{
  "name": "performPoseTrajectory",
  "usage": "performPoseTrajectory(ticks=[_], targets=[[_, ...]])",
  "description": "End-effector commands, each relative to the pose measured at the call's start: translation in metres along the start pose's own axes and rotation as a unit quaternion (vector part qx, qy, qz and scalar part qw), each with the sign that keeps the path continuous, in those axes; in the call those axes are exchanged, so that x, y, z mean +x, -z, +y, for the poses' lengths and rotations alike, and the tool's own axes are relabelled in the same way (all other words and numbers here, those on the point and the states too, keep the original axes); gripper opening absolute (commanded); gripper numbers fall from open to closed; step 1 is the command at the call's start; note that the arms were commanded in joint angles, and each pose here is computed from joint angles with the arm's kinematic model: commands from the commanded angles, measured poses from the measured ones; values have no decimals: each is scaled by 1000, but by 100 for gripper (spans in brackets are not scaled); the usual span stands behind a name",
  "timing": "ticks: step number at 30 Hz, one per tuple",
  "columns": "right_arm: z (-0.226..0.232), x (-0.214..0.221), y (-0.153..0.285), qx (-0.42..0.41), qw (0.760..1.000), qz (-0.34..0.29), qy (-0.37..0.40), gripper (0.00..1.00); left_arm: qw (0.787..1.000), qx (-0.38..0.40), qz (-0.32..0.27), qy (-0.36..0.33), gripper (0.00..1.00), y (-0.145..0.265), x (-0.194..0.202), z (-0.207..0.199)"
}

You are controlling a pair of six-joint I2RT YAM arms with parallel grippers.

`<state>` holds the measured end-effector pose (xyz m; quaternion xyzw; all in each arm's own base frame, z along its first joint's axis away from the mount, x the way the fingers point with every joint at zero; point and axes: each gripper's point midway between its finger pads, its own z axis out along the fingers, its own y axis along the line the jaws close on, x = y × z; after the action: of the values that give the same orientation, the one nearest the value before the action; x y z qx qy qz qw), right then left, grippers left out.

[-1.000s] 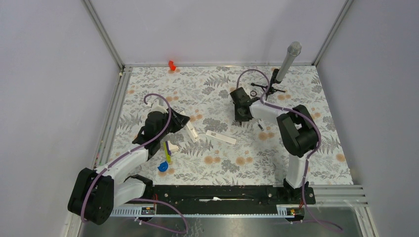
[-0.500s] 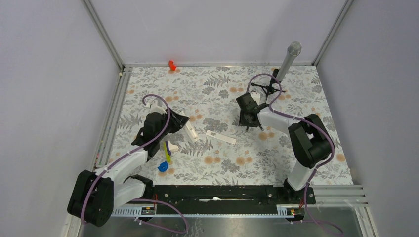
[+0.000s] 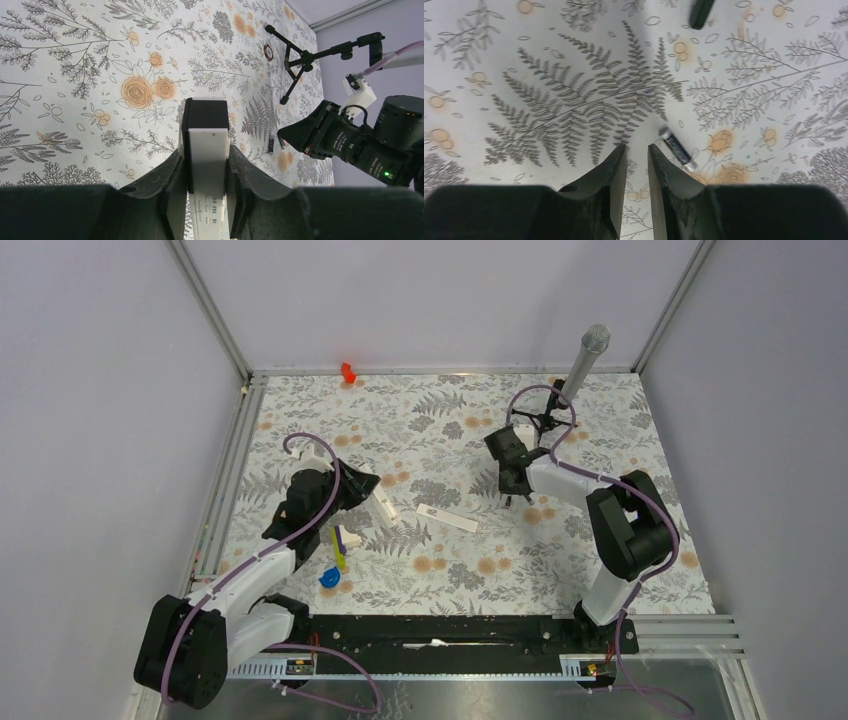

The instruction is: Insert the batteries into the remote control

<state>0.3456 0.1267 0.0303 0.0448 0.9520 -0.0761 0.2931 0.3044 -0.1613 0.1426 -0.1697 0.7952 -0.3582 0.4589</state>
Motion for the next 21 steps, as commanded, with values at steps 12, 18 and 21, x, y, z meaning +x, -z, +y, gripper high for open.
performPoseTrajectory(ticks=[12, 18, 21], targets=[[-9, 45, 1, -19, 997, 75, 18, 22, 1000, 19, -21, -9, 0, 3, -11, -6], [16, 45, -3, -65, 993, 95, 1, 21, 1000, 17, -23, -9, 0, 4, -12, -5], [27, 44, -1, -87, 991, 104, -12, 20, 1000, 15, -25, -11, 0, 6, -13, -4]])
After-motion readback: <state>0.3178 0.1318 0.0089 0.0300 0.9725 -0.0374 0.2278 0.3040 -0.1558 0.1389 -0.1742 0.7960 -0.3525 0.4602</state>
